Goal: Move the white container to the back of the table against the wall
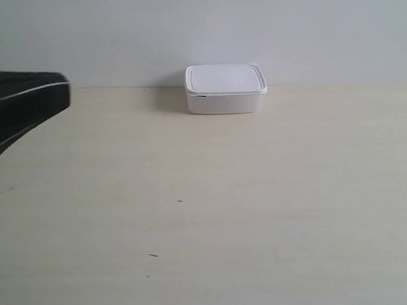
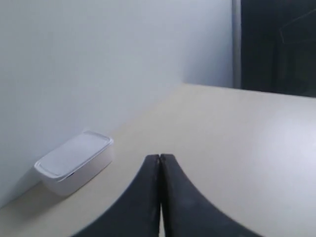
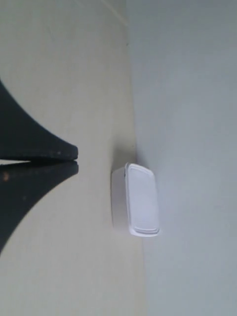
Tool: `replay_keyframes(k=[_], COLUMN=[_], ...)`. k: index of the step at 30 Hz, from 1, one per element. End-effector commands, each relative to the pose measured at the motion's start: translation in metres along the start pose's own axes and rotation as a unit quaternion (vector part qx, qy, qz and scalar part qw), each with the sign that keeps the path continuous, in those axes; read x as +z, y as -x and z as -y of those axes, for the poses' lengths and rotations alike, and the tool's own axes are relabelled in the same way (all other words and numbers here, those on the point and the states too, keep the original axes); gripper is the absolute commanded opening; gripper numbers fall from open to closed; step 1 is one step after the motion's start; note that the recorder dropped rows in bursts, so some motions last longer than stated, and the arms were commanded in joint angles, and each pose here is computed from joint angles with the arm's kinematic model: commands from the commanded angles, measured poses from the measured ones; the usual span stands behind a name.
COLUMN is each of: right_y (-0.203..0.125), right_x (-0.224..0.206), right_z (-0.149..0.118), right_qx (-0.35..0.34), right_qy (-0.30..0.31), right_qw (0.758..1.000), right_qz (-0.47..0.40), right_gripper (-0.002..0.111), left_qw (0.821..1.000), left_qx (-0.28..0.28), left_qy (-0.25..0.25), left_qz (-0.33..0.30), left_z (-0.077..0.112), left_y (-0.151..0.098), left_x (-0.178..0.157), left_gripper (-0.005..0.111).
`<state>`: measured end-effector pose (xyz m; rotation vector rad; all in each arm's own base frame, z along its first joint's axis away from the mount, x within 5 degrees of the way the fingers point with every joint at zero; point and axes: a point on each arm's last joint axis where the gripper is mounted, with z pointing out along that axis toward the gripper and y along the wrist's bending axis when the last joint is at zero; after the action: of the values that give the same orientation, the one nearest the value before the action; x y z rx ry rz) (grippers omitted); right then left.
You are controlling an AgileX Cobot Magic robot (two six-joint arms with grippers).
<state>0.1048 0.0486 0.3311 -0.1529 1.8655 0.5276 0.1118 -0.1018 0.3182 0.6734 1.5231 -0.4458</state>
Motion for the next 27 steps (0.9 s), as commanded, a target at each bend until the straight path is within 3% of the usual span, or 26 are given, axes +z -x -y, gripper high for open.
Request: replay_keyframes(k=[1,5,10,17,21,27], right_y=[-0.03,-0.059,-0.085,-0.099,-0.1,-0.101], right_x=[-0.041,-0.057,-0.044,-0.033,-0.033,-0.033], right_z=[0.001,0.006,0.018,0.029,0.029,0.028], right_qx=[0.019,0.029,0.048,0.058,0.076,0.083], right_qy=[0.034,0.052,0.043,0.024,0.03,0.032], right_qw=[0.997,0.994,0.99,0.986,0.986,0.985], right_qz=[0.064,0.09,0.122,0.155,0.147,0.146], right_gripper=[0.0,0.0,0.0,0.0,0.0,0.0], left_qw=[0.998,0.998,0.999,0.997,0.993,0.992], left_qx=[-0.031,-0.033,-0.011,-0.017,-0.094,-0.102], left_qy=[-0.012,-0.018,0.02,0.044,0.048,0.046], left_qz=[0.052,0.056,0.047,0.069,0.058,0.054], left_z=[0.005,0.007,0.002,-0.001,-0.003,-0.003], left_y=[-0.019,-0.045,-0.069,-0.069,-0.071,-0.072], left_x=[-0.035,-0.05,-0.05,-0.05,-0.05,-0.05], left_gripper=[0.0,0.0,0.0,0.0,0.0,0.0])
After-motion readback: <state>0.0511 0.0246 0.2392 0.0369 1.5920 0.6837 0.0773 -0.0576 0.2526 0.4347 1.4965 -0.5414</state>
